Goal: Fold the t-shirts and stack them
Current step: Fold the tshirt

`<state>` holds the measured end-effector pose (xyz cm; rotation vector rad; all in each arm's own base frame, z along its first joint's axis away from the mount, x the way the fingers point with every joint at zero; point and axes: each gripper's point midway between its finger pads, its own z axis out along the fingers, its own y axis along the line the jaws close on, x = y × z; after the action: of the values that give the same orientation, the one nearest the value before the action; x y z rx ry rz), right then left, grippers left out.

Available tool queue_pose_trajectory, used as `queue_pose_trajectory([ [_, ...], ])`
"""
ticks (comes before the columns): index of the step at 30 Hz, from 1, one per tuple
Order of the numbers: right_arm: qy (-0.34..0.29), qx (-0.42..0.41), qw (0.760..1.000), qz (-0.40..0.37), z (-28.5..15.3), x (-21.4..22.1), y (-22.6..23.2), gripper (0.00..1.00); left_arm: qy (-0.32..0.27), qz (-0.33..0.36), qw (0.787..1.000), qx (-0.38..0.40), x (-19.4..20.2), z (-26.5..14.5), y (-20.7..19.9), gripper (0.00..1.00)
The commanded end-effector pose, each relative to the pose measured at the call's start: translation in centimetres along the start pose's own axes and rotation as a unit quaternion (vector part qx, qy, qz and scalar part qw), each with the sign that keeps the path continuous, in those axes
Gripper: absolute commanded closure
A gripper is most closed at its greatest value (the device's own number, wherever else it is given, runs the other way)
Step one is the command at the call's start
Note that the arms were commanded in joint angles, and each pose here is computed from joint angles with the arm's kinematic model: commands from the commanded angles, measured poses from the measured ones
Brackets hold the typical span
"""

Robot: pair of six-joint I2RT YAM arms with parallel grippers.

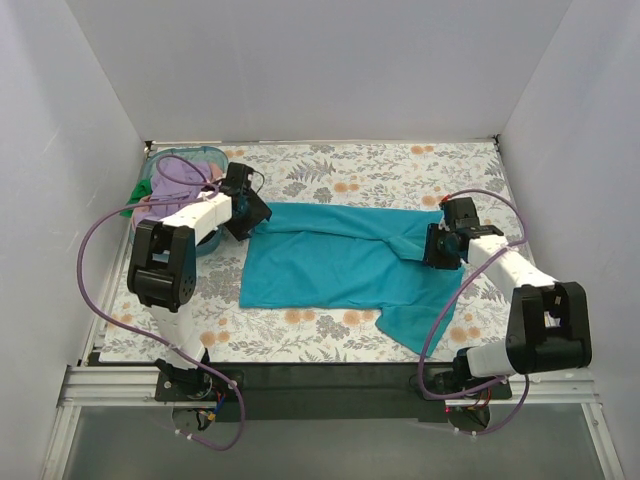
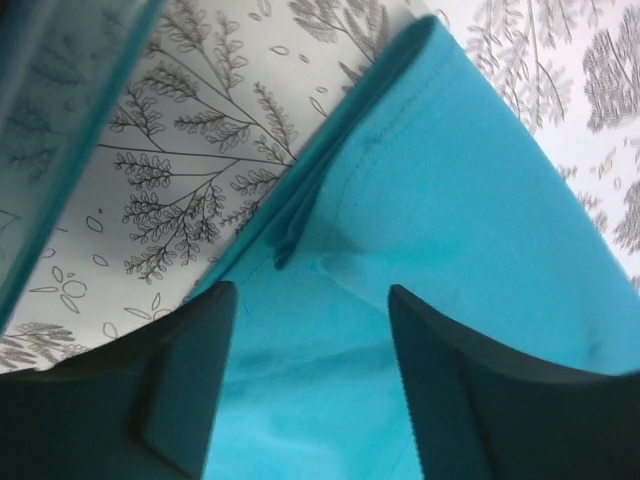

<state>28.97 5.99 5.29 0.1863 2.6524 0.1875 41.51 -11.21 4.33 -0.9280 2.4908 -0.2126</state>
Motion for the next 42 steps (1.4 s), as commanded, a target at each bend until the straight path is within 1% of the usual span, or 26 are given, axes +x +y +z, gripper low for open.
queue_pose_trajectory([
  [1, -0.029, -0.021, 0.999, -0.021, -1.6, -1.1, 0.6, 0.52, 0.012, 0.001, 0.999, 0.030, -1.0, -3.5, -1.7, 0.35],
  [2, -0.042, -0.024, 0.998, -0.029, -2.2, -1.6, 0.7, 0.47, 0.012, 0.001, 0.999, 0.042, -1.0, -4.2, -2.1, 0.26],
  [3, -0.054, -0.027, 0.998, -0.032, -2.8, -1.9, 0.8, 0.38, 0.007, 0.003, 0.998, 0.058, -1.1, -5.5, -2.4, 0.02],
  [4, -0.077, -0.050, 0.995, -0.038, -4.2, -2.4, 1.6, 0.32, 0.004, 0.002, 0.997, 0.074, -1.2, -6.4, -2.7, 0.02],
  [5, -0.088, -0.059, 0.993, -0.044, -4.8, -2.6, 1.8, 0.21, -0.001, 0.002, 0.997, 0.081, -1.3, -7.0, -2.8, 0.02],
  [6, -0.098, -0.069, 0.992, -0.048, -5.5, -2.6, 2.2, 0.02, -0.014, 0.001, 0.995, 0.098, -1.7, -8.7, -3.0, 0.02],
  [7, -0.118, -0.090, 0.987, -0.056, -6.8, -2.8, 2.8, 0.02, -0.015, 0.000, 0.995, 0.094, -1.4, -8.9, -2.3, 0.02],
  [10, -0.151, -0.128, 0.977, -0.083, -8.9, -3.1, 4.3, 0.02, -0.024, -0.014, 0.996, 0.091, -0.7, -10.6, -0.6, 0.02],
  [12, -0.157, -0.141, 0.972, -0.104, -9.5, -3.0, 5.1, 0.02, -0.021, -0.023, 0.996, 0.084, -0.1, -11.1, 0.5, 0.02],
  [14, -0.143, -0.169, 0.967, -0.127, -9.6, -1.9, 6.6, 0.02, -0.016, -0.024, 0.997, 0.076, 1.2, -11.6, 2.2, 0.02],
  [15, -0.132, -0.178, 0.967, -0.128, -9.3, -1.4, 7.1, 0.02, -0.014, -0.020, 0.997, 0.074, 1.7, -11.6, 2.9, 0.02],
  [17, -0.122, -0.180, 0.968, -0.125, -8.5, -0.6, 7.9, 0.02, -0.030, -0.031, 0.996, 0.072, 2.3, -11.9, 4.7, 0.02],
  [18, -0.117, -0.169, 0.971, -0.120, -7.8, -0.4, 7.7, 0.02, -0.047, -0.036, 0.996, 0.073, 2.2, -12.2, 5.2, 0.02],
  [20, -0.114, -0.175, 0.973, -0.103, -6.5, 0.2, 8.0, 0.02, -0.076, -0.043, 0.991, 0.105, 2.3, -13.4, 5.9, 0.02],
  [21, -0.109, -0.177, 0.974, -0.093, -5.6, 0.6, 8.1, 0.02, -0.080, -0.047, 0.988, 0.124, 2.5, -13.8, 5.8, 0.02],
  [22, -0.125, -0.185, 0.972, -0.074, -5.2, -0.1, 8.6, 0.02, -0.091, -0.058, 0.983, 0.147, 2.4, -14.3, 5.4, 0.02],
  [23, -0.125, -0.188, 0.972, -0.066, -4.7, 0.0, 8.7, 0.02, -0.100, -0.074, 0.978, 0.170, 2.7, -15.1, 5.8, 0.02],
  [24, -0.117, -0.181, 0.975, -0.055, -3.5, 0.6, 8.3, 0.02, -0.105, -0.087, 0.974, 0.181, 2.8, -15.2, 5.9, 0.02],
  [25, -0.129, -0.183, 0.974, -0.040, -3.2, 0.0, 8.6, 0.02, -0.115, -0.097, 0.970, 0.192, 2.6, -15.6, 5.9, 0.02],
  [27, -0.129, -0.173, 0.976, -0.024, -2.0, -0.3, 8.4, 0.02, -0.126, -0.123, 0.967, 0.183, 2.8, -15.4, 7.1, 0.02],
  [29, -0.148, -0.170, 0.974, -0.013, -1.5, -1.4, 8.6, 0.01, -0.118, -0.112, 0.970, 0.180, 3.3, -15.4, 7.4, 0.02],
  [38, -0.167, -0.197, 0.966, 0.002, 0.5, -2.6, 9.9, 0.02, -0.086, -0.045, 0.976, 0.193, 3.8, -16.5, 5.9, 0.02],
  [42, -0.171, -0.208, 0.963, 0.008, 1.0, -2.9, 10.4, 0.02, -0.079, -0.040, 0.978, 0.191, 4.0, -16.7, 5.9, 0.02],
])
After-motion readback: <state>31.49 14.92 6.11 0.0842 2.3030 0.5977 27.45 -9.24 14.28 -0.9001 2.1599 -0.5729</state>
